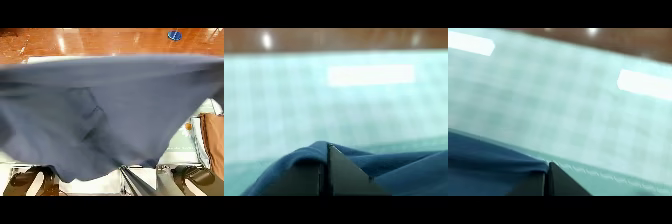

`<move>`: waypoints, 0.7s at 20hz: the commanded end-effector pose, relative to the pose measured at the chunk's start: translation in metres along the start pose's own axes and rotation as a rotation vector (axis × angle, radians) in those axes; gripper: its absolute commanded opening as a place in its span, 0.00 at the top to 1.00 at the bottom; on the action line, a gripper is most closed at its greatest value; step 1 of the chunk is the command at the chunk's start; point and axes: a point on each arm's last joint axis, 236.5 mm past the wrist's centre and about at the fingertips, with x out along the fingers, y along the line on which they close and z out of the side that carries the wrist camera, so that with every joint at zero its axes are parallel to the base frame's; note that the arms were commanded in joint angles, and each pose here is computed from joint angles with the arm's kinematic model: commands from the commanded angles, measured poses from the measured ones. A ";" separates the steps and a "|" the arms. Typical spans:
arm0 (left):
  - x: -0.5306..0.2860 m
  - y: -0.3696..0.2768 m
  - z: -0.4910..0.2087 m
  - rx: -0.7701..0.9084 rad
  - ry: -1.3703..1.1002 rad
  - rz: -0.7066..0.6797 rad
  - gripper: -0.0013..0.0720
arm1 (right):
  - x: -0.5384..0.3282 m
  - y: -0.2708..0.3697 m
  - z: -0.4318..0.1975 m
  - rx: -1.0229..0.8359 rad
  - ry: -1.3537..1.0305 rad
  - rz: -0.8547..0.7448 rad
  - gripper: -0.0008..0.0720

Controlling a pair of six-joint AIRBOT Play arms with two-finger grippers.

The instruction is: Fold the shirts.

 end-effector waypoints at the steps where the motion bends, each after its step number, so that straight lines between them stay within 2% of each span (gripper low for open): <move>1: 0.115 0.046 -0.086 -0.163 0.269 0.016 0.96 | 0.101 -0.025 -0.025 0.010 0.176 -0.113 0.96; 4: 0.199 0.077 -0.103 -0.253 0.292 0.026 0.96 | 0.193 -0.051 -0.014 0.094 0.196 -0.089 0.96; 11: 0.330 0.116 -0.063 -0.348 0.319 0.003 0.96 | 0.352 -0.062 -0.002 0.343 0.262 0.117 0.96; 12: 0.340 0.114 -0.058 -0.367 0.320 -0.019 0.95 | 0.368 -0.060 0.001 0.390 0.259 0.141 0.88; 13: 0.346 0.109 -0.055 -0.387 0.338 -0.047 0.79 | 0.379 -0.055 0.004 0.418 0.258 0.173 0.54; 14: 0.348 0.105 -0.057 -0.384 0.377 -0.068 0.29 | 0.384 -0.053 0.005 0.433 0.262 0.202 0.42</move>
